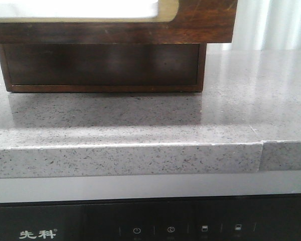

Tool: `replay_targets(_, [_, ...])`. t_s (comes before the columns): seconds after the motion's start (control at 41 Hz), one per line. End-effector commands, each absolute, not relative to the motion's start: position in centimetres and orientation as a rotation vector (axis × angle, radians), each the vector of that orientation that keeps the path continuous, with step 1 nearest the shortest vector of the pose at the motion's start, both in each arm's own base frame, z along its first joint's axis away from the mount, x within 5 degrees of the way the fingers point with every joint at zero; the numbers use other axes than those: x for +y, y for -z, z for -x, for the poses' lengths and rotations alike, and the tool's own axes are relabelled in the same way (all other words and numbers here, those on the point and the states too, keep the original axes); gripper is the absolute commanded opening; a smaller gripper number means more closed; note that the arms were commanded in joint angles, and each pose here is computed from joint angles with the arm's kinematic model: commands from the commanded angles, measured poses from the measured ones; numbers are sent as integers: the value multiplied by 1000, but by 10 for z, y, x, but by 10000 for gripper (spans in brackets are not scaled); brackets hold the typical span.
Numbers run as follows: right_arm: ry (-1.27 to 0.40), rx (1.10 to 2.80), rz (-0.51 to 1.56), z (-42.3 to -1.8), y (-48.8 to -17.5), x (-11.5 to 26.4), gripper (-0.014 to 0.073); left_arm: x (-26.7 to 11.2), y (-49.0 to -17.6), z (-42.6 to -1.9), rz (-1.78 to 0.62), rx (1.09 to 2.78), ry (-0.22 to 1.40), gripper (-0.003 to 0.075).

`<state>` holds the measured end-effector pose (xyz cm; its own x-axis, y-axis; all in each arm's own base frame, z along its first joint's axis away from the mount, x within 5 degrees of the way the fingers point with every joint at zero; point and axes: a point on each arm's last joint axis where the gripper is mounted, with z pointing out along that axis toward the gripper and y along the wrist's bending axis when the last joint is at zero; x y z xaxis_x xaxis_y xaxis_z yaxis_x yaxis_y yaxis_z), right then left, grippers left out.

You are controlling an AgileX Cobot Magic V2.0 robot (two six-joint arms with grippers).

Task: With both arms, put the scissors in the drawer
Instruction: 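Lower the scissors into the open drawer and open the right gripper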

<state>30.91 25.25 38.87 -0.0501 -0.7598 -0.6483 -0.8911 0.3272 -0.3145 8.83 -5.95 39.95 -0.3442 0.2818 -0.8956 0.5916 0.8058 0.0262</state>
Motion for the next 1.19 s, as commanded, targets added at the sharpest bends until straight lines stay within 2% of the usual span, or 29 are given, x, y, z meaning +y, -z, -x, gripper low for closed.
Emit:
replay_targets(0.0, [-243, 1742, 1329, -290, -436, 236, 328, -61, -418, -88, -607, 1834, 407, 472])
replay_targets(0.244, [-314, 1806, 1186, -250, -476, 206, 328, -61, -418, -88, -607, 1834, 407, 472])
replay_targets(0.414, [-317, 1959, 920, -216, -502, 167, 328, -61, -418, -88, -607, 1834, 407, 472])
replay_targets(0.536, [-330, 2012, 783, -193, -506, 145, 328, -61, -418, -88, -607, 1834, 407, 472])
replay_targets(0.78, [-354, 1984, 740, -145, -485, 109, 328, -61, -418, -88, -607, 1834, 407, 472])
replay_targets(1.169, [-386, 1930, 667, -80, -428, 59, 328, -61, -418, -88, -607, 1834, 407, 472])
